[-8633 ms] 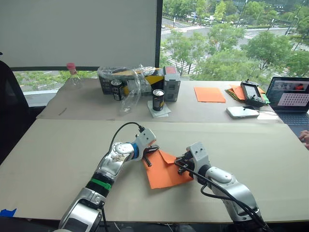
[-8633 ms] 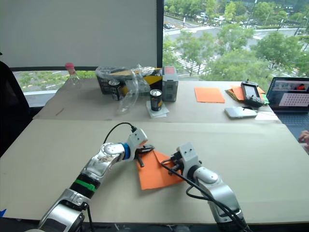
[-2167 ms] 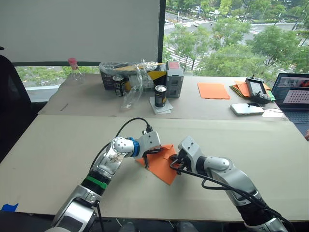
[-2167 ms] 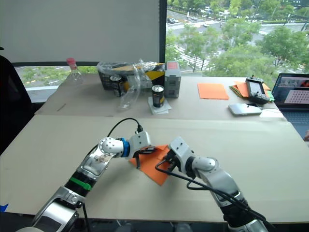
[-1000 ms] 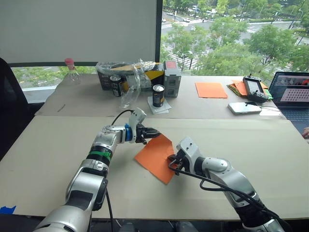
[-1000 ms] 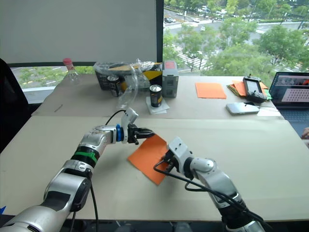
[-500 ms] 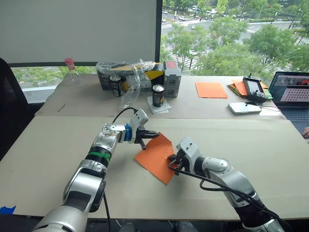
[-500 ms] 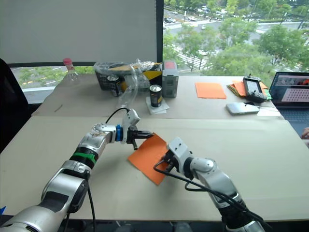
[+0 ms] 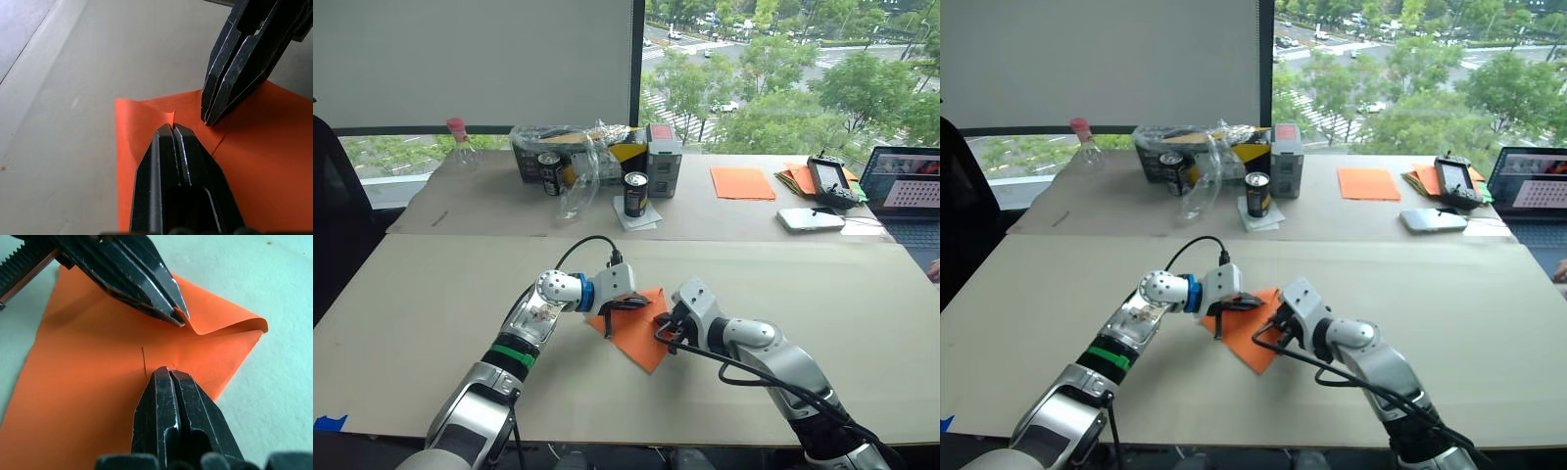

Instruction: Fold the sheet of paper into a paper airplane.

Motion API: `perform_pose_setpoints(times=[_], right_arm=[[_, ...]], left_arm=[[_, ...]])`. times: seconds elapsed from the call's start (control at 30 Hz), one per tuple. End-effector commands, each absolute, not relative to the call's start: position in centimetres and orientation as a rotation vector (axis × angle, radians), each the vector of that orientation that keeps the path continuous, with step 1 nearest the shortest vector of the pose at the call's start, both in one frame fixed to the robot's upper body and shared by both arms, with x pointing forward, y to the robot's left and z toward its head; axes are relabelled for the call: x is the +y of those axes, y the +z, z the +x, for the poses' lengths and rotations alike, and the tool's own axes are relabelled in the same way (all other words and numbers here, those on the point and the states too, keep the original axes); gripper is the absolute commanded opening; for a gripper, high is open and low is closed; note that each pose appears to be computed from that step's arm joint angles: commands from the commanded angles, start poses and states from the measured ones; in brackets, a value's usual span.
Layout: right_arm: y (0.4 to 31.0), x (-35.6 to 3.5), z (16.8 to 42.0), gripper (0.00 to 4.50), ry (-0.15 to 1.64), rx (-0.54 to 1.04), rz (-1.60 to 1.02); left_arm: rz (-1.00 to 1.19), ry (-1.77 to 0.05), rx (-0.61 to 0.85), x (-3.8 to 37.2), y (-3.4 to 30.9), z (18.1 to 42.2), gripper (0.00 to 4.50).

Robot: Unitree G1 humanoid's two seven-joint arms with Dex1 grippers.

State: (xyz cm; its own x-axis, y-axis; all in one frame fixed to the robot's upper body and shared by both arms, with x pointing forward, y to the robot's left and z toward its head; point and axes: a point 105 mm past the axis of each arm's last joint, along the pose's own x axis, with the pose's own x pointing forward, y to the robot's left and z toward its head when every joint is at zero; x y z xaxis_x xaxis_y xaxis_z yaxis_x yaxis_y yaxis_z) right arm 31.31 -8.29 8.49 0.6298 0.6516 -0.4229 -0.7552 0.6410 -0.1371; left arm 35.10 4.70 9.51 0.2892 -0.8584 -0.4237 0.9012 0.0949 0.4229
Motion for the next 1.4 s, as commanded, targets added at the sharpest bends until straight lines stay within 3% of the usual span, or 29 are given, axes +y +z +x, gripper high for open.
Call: perform_pose_setpoints(times=[0.03,0.5,1.07,1.4], right_arm=[[7.2,-8.6,31.1,0.00,0.809,0.416,-0.310],[7.3,-8.4,31.0,0.00,0.812,0.414,-0.304],[7.5,-8.2,31.1,0.00,0.815,0.408,-0.303],[12.2,-7.7,32.7,0.00,0.808,0.217,-0.283]], left_arm=[[0.756,-1.304,0.043,4.9,9.5,35.1,0.02],[0.860,-1.297,0.022,5.7,9.3,36.1,0.02],[0.887,-1.332,0.065,6.1,8.2,35.7,0.02],[0.918,-1.333,0.091,6.4,7.7,35.8,0.02]])
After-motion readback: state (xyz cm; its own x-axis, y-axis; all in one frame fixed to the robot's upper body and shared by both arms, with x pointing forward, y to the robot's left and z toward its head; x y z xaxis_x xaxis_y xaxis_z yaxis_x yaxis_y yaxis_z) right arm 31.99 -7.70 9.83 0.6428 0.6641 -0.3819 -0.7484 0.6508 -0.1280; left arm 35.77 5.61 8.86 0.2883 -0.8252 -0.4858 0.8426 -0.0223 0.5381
